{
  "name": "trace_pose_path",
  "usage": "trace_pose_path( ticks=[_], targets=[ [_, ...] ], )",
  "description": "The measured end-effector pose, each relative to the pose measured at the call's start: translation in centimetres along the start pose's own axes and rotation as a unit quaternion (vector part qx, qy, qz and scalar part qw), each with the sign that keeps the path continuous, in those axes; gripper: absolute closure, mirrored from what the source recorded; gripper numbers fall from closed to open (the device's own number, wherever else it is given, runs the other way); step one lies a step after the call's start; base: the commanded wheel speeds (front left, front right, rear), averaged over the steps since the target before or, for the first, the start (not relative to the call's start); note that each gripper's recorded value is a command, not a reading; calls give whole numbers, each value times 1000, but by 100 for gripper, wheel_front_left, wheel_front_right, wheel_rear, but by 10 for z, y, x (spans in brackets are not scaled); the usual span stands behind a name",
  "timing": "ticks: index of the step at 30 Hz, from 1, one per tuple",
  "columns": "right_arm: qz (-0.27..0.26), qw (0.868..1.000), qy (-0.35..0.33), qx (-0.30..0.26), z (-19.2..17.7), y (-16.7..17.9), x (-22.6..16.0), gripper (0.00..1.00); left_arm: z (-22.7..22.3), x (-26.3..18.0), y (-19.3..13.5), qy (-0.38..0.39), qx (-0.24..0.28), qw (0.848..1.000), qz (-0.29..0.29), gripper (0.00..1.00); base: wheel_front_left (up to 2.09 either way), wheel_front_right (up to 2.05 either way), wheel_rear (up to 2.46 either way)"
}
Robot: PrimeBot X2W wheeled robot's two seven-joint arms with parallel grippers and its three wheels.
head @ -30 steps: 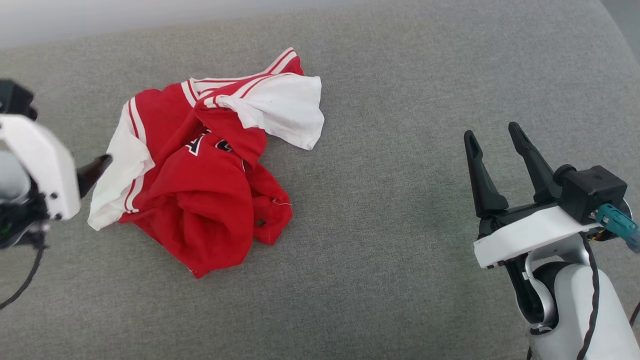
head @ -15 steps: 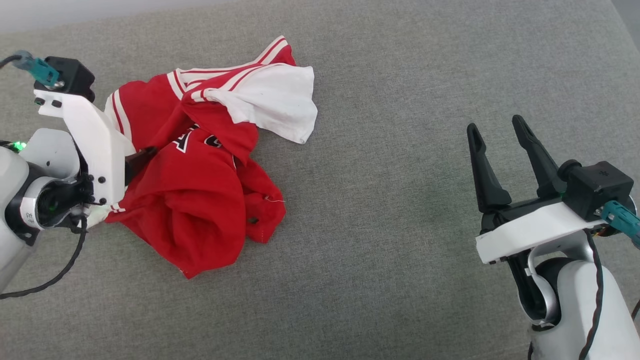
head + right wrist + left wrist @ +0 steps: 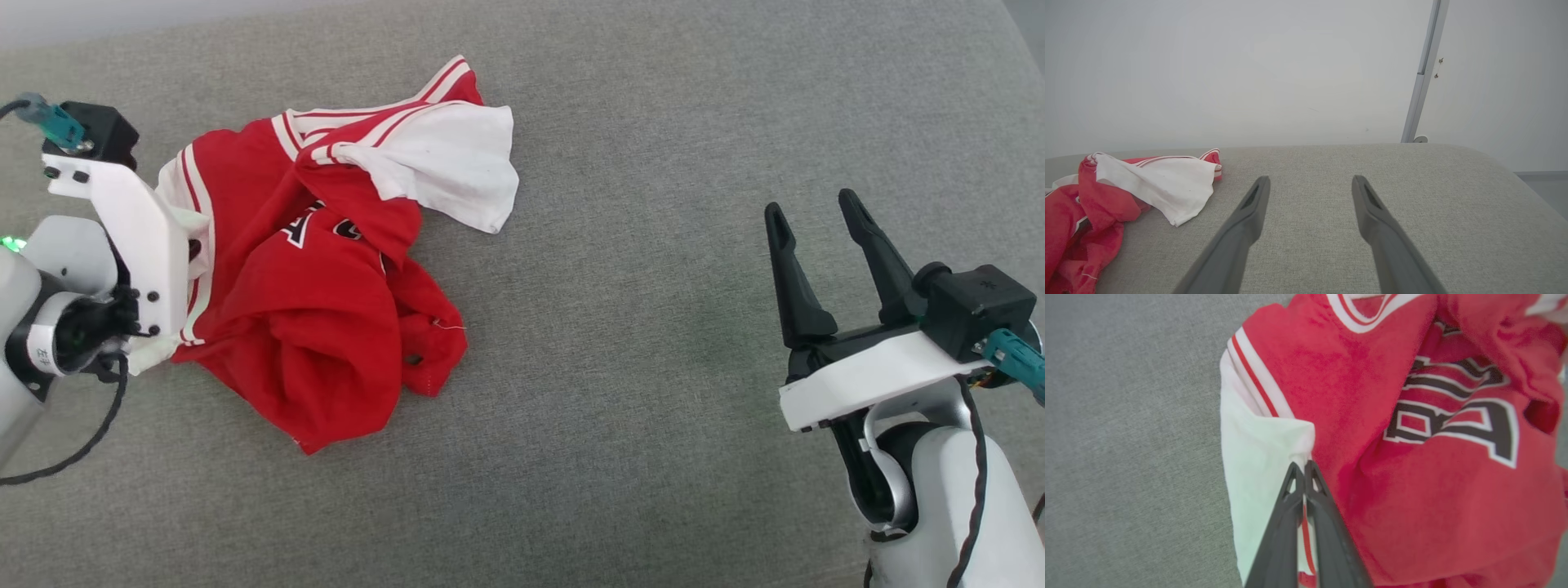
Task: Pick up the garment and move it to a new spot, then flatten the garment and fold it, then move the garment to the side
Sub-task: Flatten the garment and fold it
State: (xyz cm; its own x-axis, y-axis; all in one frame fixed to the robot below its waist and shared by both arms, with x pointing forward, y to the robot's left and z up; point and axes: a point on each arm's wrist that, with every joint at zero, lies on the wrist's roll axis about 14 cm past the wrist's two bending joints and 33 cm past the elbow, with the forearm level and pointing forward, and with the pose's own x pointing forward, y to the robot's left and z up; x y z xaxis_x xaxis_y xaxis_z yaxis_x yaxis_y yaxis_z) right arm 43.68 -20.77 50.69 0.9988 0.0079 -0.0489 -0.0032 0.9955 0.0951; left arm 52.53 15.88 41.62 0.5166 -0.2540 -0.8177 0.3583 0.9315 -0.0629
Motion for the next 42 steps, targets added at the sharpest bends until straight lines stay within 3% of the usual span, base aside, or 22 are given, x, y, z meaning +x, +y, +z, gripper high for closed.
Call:
trace_pose_path(
  ticks=[8, 17, 18, 19, 20, 31, 34, 42],
  targets=[
    [7, 1000, 0, 0, 0, 5, 2, 0, 13, -22, 36, -46, -43, 997, 41, 100, 0, 0, 0],
    [22, 1000, 7, -2, -3, 15, 8, 0, -28, -32, 84, -20, -93, 990, 105, 100, 0, 0, 0],
    [24, 1000, 7, -1, -4, 17, 9, 0, -32, -32, 85, -18, -95, 990, 106, 59, 0, 0, 0],
    [27, 1000, 8, -1, -4, 19, 10, 0, -33, -32, 87, -22, -100, 989, 107, 11, 0, 0, 0],
    [30, 1000, 8, -1, -4, 21, 11, 0, -32, -32, 88, -30, -101, 989, 107, 0, 0, 0, 0],
    [71, 997, 10, -8, 0, 45, 19, 0, 5, -59, 84, -184, -89, 975, 88, 0, 0, 0, 0],
    [95, 995, 17, -10, -1, 58, 24, 0, 16, -80, 79, -260, -76, 959, 85, 0, 0, 0, 0],
    [158, 985, 61, -26, -16, 93, 43, 0, 6, -119, 72, -368, -60, 922, 102, 0, 0, 0, 0]
  ],
)
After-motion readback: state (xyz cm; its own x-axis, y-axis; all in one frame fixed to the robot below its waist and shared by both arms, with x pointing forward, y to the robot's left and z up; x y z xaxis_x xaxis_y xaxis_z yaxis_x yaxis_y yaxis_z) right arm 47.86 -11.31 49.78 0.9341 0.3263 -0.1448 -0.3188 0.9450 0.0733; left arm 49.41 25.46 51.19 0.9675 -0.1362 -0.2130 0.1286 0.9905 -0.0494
